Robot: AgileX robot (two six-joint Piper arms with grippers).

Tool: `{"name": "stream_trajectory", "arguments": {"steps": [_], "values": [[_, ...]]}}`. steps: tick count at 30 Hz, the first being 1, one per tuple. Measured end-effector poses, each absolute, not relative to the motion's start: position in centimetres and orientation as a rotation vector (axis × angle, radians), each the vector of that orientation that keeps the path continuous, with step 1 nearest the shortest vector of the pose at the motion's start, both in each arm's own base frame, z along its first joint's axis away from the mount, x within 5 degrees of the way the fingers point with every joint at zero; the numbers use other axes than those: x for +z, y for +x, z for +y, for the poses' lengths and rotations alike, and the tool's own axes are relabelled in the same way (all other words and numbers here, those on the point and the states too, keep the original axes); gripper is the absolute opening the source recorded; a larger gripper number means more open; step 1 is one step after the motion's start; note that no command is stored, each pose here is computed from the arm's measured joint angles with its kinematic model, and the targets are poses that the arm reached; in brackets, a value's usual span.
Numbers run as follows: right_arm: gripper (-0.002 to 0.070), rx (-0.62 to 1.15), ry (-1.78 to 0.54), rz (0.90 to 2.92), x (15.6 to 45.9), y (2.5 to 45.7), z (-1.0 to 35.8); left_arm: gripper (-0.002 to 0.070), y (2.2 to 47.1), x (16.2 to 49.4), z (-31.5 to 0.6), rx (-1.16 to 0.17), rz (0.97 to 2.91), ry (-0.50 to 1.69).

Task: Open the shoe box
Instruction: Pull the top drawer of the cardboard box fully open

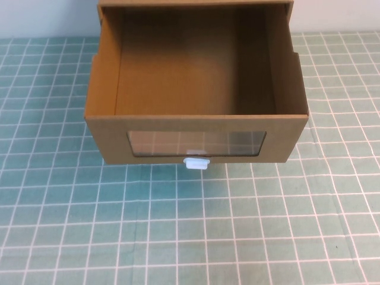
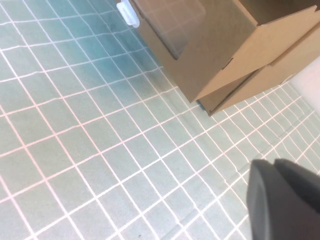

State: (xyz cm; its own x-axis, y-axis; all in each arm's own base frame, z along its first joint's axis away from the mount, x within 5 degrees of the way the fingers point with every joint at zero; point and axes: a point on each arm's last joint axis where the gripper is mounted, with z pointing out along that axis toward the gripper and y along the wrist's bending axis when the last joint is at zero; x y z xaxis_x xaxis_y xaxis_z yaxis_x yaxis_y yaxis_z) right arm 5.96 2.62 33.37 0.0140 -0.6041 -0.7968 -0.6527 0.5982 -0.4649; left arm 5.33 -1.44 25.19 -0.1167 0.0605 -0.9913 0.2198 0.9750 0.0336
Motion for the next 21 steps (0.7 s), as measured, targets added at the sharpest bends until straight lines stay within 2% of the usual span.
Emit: {"name": "stream_trajectory", "arguments": {"steps": [4,7,16,21], "values": [[-0.0014,0.053,-1.058,1.659,33.4,6.0,2.6,-0.0004,5.4,23.2,-0.9,-0.026,1.55,0.225],[-0.0013,0.053,-1.058,1.659,33.4,6.0,2.6,-0.0004,5.6,21.0,-0.9,-0.012,1.535,0.223],[-0.0013,0.054,-1.058,1.66,33.4,5.9,2.6,-0.0004,5.2,17.3,-1.0,-0.032,1.837,0.279],[-0.0013,0.056,-1.059,1.661,33.3,5.9,2.6,-0.0004,5.1,17.0,-1.0,-0.031,1.865,0.286]]}}
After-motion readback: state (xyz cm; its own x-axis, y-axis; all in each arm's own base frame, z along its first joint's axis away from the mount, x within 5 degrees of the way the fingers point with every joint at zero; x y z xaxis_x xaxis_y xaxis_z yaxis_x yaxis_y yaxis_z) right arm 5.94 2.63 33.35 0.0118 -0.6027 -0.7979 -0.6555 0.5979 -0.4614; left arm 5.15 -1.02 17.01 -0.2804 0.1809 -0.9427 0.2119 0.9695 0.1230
